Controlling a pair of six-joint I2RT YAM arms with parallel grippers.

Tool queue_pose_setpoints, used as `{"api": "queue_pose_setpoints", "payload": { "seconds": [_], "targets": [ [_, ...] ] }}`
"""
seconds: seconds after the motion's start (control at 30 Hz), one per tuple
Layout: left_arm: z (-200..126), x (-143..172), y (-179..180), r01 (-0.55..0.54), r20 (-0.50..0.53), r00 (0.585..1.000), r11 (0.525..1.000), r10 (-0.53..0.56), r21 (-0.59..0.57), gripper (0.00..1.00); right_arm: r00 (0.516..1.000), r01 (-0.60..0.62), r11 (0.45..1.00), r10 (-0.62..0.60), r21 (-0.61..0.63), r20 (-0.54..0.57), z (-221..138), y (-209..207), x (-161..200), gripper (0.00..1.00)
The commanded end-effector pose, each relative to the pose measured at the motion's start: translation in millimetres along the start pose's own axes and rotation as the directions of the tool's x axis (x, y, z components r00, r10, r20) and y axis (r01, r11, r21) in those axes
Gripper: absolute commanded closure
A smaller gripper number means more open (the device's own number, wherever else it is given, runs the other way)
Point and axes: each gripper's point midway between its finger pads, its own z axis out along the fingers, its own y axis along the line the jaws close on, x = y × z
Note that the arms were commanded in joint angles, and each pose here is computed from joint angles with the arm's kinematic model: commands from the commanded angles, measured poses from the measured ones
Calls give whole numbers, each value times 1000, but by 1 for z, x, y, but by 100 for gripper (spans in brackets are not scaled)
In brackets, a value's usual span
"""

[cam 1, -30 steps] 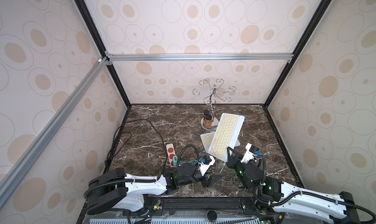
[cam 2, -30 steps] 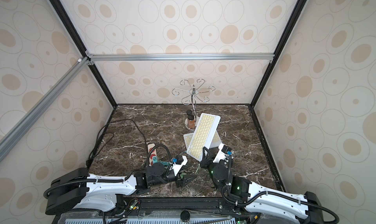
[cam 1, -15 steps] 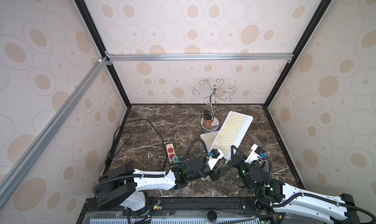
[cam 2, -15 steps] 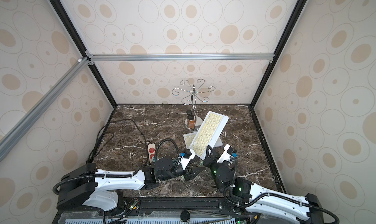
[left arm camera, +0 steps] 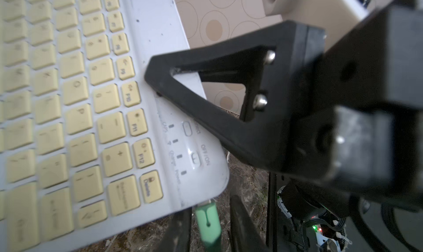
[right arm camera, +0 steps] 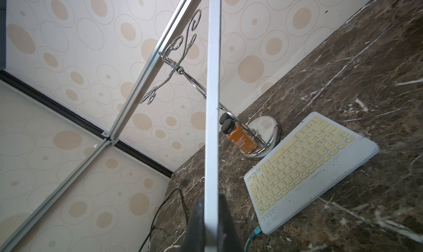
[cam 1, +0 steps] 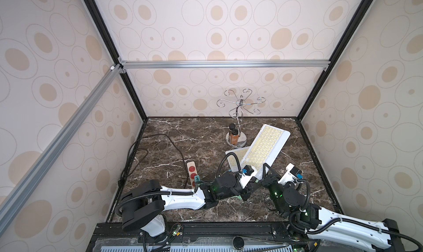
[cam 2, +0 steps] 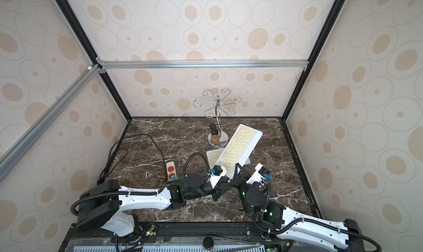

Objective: Unplug the wireless keyboard
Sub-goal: Remove the power cord from the keyboard.

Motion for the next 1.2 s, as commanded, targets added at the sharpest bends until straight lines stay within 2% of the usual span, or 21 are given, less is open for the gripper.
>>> {"api": "queue_pose_setpoints", "payload": {
  "seconds": [0.0, 0.1, 0.4, 0.57, 1.17],
  "targets": [
    [5, -16, -4, 12, 28, 1000, 999, -13, 30, 71, 997, -75, 996, 76, -51, 7, -2, 11, -6, 100],
    [7, -15, -5, 19, 24, 999, 999, -20, 41, 68, 997, -75, 996, 75, -49, 3, -2, 10, -4, 100],
    [5, -19, -11, 22, 30, 999, 996, -25, 82, 94, 998, -68, 997, 68, -27, 3, 0, 6, 0, 100],
    [4, -19, -15, 18, 33, 999, 994, -22, 105, 99, 997, -78, 997, 78, 9, 12, 1, -1, 1, 100],
    [0, -15, -19, 22, 38, 999, 991, -28, 133, 100, 994, -109, 992, 106, 68, 40, -1, -18, -1, 100]
  ]
}}
